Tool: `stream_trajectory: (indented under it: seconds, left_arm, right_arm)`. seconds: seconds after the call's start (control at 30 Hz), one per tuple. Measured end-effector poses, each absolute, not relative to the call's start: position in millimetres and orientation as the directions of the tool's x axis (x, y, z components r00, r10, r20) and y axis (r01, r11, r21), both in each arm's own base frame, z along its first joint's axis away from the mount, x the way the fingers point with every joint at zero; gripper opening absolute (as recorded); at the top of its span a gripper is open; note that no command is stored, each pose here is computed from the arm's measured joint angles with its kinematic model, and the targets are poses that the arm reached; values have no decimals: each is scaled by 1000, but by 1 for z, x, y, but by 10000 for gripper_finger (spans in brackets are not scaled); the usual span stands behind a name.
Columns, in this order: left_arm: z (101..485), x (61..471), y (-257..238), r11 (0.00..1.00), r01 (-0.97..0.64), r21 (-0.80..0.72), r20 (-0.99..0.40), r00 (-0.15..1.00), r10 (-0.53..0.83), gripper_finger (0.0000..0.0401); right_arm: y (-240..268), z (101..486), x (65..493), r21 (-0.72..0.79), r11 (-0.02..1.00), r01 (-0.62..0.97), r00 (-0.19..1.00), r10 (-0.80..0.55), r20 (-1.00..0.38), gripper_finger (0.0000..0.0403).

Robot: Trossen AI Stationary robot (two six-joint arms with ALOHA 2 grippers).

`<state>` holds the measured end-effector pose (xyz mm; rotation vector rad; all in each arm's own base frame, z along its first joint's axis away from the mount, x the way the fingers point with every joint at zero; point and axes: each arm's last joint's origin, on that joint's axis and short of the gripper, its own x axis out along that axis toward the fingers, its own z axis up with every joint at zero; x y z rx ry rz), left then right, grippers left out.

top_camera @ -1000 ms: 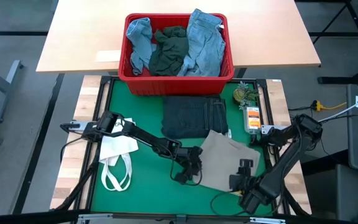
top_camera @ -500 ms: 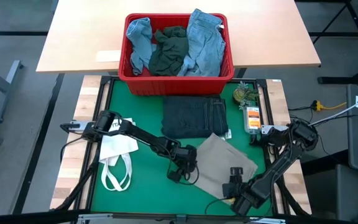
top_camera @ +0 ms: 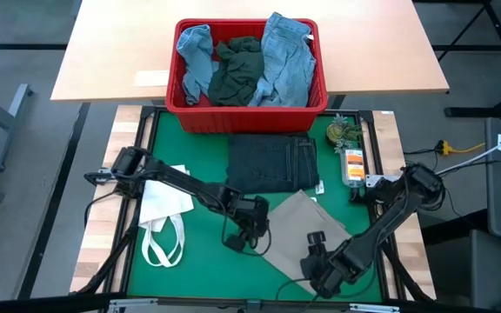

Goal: Fold laundry
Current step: Stack the brown shorts on the blue pants

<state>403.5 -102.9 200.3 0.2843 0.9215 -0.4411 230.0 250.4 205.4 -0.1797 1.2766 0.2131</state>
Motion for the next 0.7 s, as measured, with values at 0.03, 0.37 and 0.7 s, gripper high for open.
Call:
stream_trajectory:
  seconds: [0.03, 0.37, 0.7]
  left_arm:
    - [203, 404, -104, 875, 482, 52, -802, 542, -251, 151]
    - [198, 416, -117, 874, 483, 55, -728, 618, -296, 151]
    - [160, 423, -126, 856, 513, -67, -754, 536, -381, 151]
  right_arm:
    - [249, 210, 229, -37, 966, -255, 284, 38, -958, 202]
    - [239, 207, 215, -100, 967, -234, 168, -61, -984, 202]
    - [239, 192, 201, -12, 971, -238, 14, -9, -1000, 202]
